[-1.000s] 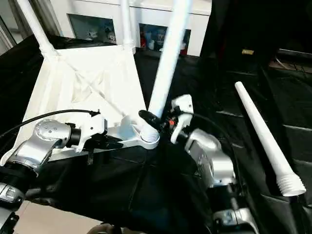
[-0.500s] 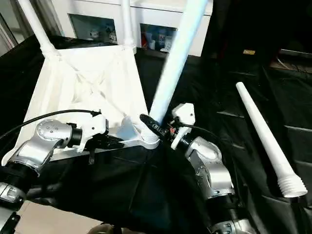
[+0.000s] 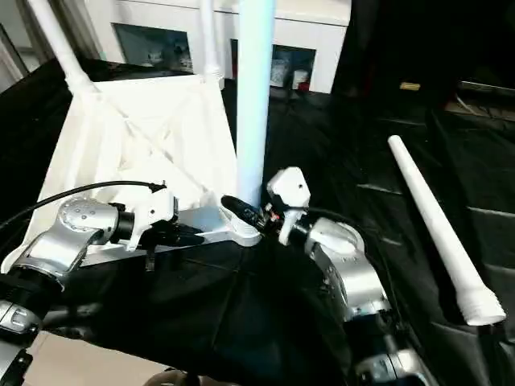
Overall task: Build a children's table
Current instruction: Insert table leg to table base, then rotate leg to tighten
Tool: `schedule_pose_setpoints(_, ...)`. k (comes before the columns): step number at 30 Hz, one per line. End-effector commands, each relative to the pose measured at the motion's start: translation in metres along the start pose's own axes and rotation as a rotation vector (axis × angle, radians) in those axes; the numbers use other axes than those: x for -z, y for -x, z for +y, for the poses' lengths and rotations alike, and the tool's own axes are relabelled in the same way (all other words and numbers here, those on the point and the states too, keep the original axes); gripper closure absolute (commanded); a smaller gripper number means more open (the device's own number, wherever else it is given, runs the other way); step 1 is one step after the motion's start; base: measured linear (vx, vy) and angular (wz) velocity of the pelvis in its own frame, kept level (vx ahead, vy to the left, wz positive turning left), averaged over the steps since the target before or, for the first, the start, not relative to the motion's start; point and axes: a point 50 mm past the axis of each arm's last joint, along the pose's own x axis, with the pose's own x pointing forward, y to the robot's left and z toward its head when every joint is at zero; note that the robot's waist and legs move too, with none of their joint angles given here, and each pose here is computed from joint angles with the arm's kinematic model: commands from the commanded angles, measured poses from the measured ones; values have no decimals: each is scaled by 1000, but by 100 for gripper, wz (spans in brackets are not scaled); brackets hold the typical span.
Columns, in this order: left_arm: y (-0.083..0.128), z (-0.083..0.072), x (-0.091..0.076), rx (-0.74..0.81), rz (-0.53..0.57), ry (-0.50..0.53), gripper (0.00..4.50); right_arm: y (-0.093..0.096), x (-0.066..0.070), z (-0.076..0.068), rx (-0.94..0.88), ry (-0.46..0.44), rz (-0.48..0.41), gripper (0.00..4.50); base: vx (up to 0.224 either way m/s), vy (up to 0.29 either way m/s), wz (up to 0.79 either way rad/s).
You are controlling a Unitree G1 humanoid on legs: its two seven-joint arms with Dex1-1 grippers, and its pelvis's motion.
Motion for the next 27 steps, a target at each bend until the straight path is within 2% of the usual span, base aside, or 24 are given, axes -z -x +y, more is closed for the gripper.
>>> schedule_pose_setpoints(1,-1,3,-13,-11,-58,-38,450,8,51,6,17,-127,246,266,0,0,0)
schedule_pose_setpoints(4,0,3,-12,2,-58,-29,450,8,51,1,27,-125,271,266,0,0,0)
schedule_pose_setpoints(14,2,3,-11,28,-45,-25,450,9,50,-3,-5,-106,287,266,0,0,0)
schedule_pose_setpoints(18,1,3,-6,5,3,-17,450,10,51,-3,0,-106,292,266,0,0,0)
schedule_pose_setpoints(20,-2,4,-2,-27,35,-14,450,9,53,-2,28,-112,294,266,0,0,0)
schedule_pose_setpoints(23,-16,9,5,-167,88,32,450,6,61,-3,178,-137,307,266,0,0,0)
schedule_pose_setpoints(27,-32,10,0,-234,63,105,450,2,69,-3,321,-181,320,266,0,0,0)
